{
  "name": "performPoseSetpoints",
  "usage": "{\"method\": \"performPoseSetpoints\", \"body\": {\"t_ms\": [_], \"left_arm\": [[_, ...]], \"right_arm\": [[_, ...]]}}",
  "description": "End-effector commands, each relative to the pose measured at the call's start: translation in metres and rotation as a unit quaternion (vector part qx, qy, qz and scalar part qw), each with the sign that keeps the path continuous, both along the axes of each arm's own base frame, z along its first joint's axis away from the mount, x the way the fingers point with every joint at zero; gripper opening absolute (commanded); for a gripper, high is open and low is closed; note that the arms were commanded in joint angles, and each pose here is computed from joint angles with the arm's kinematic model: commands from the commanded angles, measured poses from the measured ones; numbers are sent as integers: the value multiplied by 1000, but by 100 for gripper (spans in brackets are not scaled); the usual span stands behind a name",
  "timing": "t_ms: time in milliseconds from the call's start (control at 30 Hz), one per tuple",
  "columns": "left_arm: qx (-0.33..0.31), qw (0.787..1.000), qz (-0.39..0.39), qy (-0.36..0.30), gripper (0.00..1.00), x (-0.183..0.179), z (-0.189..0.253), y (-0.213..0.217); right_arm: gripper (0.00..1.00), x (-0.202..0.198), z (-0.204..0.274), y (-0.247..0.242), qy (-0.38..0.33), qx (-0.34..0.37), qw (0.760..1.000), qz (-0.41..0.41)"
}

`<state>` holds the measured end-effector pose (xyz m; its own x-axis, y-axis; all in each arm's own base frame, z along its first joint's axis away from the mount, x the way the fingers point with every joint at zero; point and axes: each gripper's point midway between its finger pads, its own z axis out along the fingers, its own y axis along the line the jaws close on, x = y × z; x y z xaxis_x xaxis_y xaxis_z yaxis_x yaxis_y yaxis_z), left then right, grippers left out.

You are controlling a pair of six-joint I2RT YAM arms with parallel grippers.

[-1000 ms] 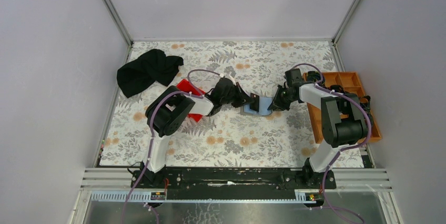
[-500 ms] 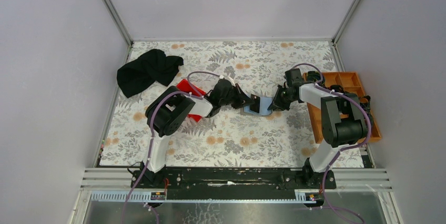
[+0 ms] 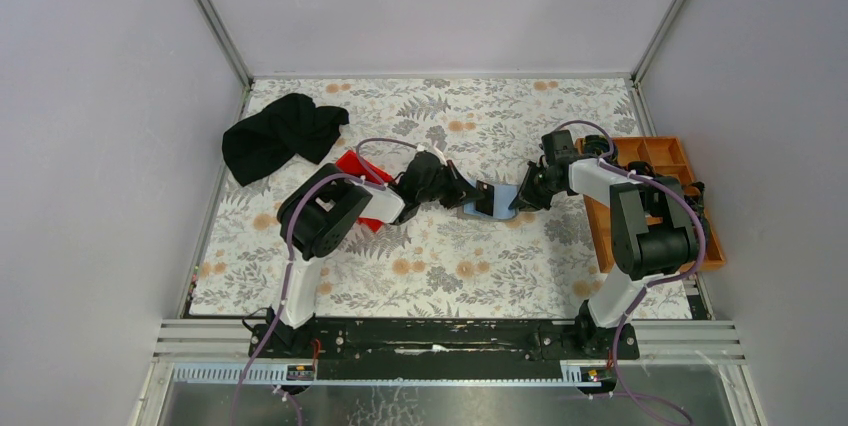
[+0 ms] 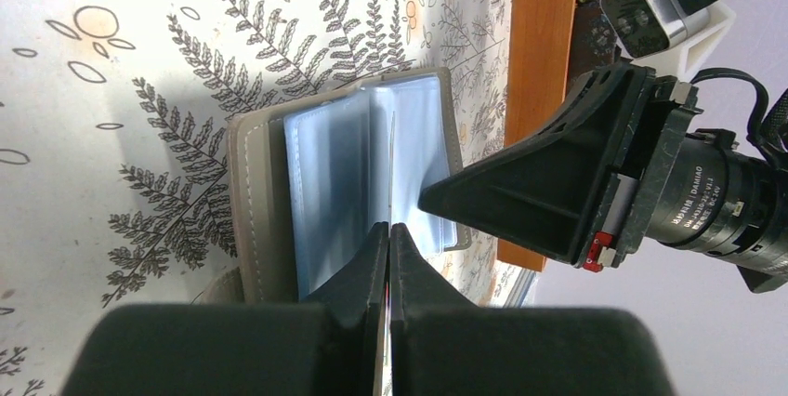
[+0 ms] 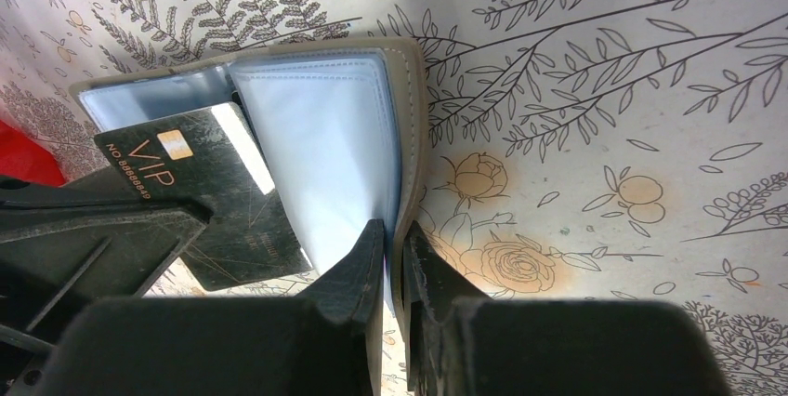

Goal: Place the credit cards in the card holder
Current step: Insert the credit card into the card holder.

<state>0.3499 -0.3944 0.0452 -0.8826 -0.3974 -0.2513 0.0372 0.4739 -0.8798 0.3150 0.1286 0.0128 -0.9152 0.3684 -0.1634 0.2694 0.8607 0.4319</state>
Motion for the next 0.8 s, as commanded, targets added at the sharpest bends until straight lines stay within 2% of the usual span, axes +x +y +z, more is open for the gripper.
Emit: {"method": "performPoseSetpoints", "body": {"t_ms": [0,167,500,767], "left_arm": [[16,1000,5,18,0,-7,-12,0],[30,999,20,37,0,-8,-20,3],[-29,998,13,54,0,-3,-5,-5],[-44,998,11,51,0,3,-5,-2]], "right_arm": [[7,-9,-16,-10,27,-35,999,3],[7,-8,-16,-9,26,-35,999,4],[7,-9,-17,-9,28,-35,999,7],[7,-10,-18,-10,29,-35,999,9]]}}
